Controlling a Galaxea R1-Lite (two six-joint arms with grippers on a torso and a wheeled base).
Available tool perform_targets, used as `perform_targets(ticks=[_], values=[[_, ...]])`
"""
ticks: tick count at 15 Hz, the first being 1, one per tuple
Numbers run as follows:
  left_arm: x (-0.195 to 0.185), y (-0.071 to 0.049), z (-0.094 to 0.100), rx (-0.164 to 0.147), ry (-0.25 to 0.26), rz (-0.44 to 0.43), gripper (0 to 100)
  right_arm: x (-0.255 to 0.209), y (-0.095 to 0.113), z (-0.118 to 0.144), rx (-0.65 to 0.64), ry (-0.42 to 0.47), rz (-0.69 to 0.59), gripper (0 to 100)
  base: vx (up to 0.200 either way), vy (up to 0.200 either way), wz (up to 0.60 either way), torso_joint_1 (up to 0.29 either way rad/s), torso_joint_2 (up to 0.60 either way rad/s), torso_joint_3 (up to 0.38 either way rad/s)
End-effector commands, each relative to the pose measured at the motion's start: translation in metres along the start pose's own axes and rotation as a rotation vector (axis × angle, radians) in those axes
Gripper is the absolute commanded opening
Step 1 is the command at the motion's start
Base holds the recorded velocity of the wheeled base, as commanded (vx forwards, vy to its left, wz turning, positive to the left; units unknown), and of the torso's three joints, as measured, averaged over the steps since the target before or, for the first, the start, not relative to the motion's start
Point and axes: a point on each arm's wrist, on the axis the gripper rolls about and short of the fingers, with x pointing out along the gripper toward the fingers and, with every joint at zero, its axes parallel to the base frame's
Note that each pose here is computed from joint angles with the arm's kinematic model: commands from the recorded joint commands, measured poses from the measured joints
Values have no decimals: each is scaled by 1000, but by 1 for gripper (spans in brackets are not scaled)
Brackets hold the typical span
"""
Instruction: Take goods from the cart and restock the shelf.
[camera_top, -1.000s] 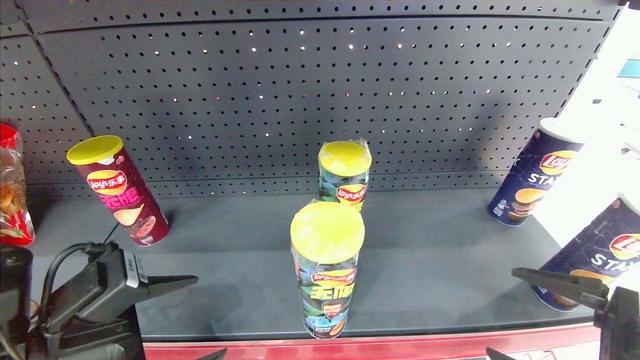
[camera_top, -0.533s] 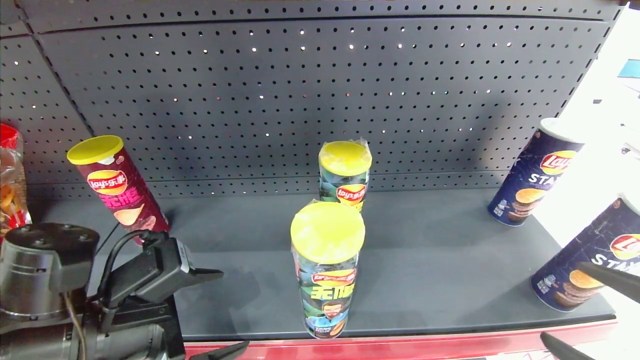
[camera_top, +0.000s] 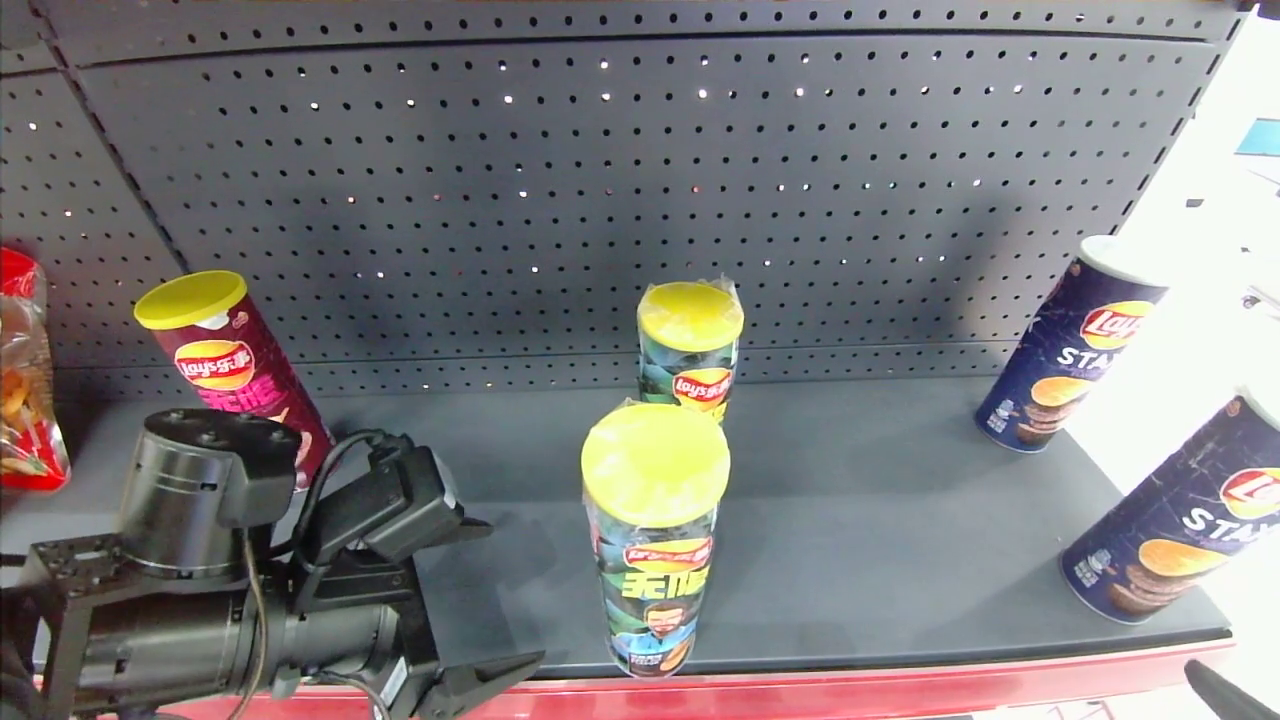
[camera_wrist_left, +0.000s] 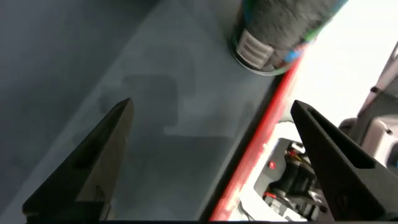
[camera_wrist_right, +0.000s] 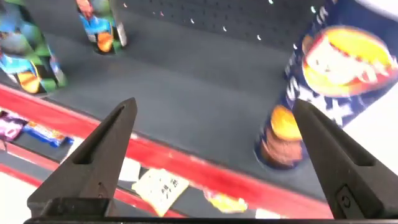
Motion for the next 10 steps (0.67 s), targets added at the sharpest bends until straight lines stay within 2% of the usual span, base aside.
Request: perform_targets(ticks=[1,10], values=[[12,3,0,1,13,-10,100,-20,-2,-2,7,-52,-21,100,0,0,0,0,0,0],[34,10,8,13,3,2,100,-36,-3,-8,5,-32,-20,100,0,0,0,0,0,0]])
